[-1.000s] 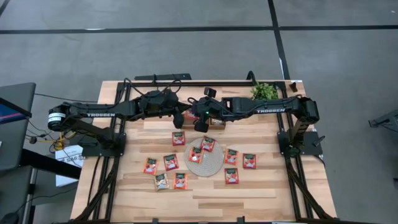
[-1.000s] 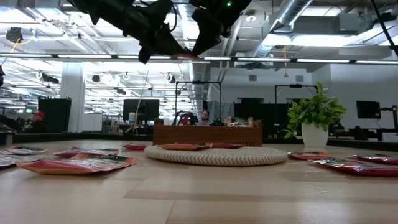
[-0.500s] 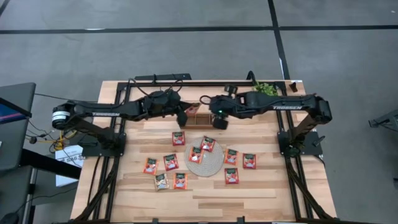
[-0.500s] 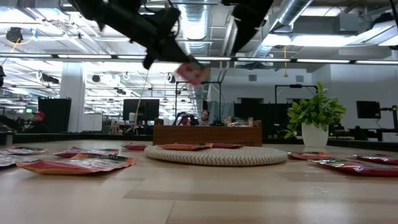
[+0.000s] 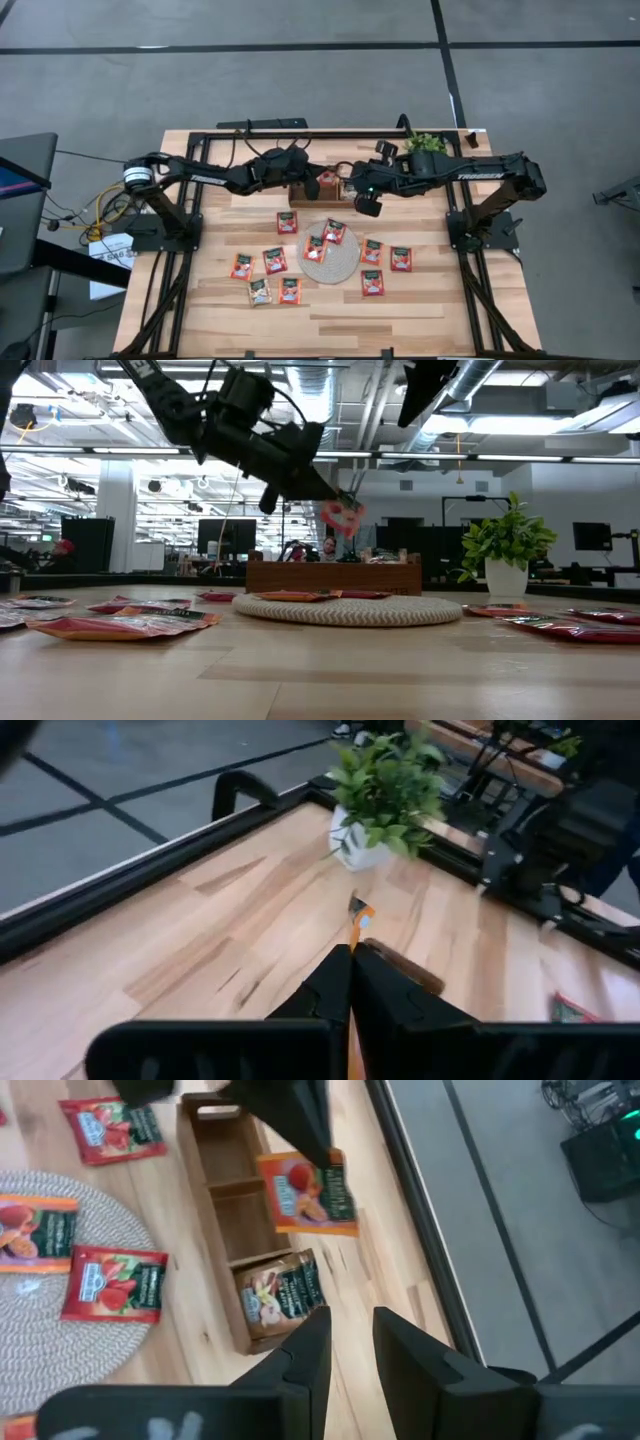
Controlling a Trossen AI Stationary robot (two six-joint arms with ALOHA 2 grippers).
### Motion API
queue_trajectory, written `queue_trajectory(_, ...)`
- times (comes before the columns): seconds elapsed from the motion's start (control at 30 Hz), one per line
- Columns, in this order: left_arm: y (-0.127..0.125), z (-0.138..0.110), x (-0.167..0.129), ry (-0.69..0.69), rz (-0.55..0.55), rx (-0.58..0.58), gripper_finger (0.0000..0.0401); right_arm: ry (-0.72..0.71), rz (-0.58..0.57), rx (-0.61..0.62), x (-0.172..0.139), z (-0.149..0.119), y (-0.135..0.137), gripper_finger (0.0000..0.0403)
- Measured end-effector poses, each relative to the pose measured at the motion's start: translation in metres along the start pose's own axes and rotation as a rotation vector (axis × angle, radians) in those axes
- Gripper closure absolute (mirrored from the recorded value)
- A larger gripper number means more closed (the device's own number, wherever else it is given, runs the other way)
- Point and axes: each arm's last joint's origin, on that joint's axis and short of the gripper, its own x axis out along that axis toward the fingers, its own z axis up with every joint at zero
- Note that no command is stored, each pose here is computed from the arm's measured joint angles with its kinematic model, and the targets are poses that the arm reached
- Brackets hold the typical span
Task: Pick & Place Tea
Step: Put the orange tea bag into the middle section of the wooden organizer
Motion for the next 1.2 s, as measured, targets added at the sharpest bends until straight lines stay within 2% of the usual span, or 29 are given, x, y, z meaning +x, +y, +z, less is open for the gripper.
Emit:
queue_trajectory(0.2, 0.007, -0.021, 0.0, 0.034, 0.017, -0.008, 0.0401, 0.023, -0.003, -0.024, 0.002, -0.001, 0.004, 0.0333)
queue_trajectory(0.43, 0.014, -0.035, -0.009, -0.006, 0.037, -0.035, 0.0401, 0.011, -0.006, -0.016, 0.003, 0.0, 0.002, 0.0333)
queue_trajectory(0.67, 0.012, -0.049, 0.0, -0.021, 0.019, -0.047, 0.0401, -0.014, -0.004, 0.002, 0.003, 0.003, 0.002, 0.0333)
queue_trajectory(0.87, 0.016, -0.048, 0.003, -0.078, 0.052, -0.059, 0.0401, -0.03, -0.001, 0.009, 0.002, 0.004, 0.004, 0.0333)
queue_trajectory(1.2, 0.017, -0.051, 0.004, -0.053, 0.06, -0.051, 0.0401, -0.061, 0.001, 0.02, 0.002, 0.008, 0.004, 0.0333)
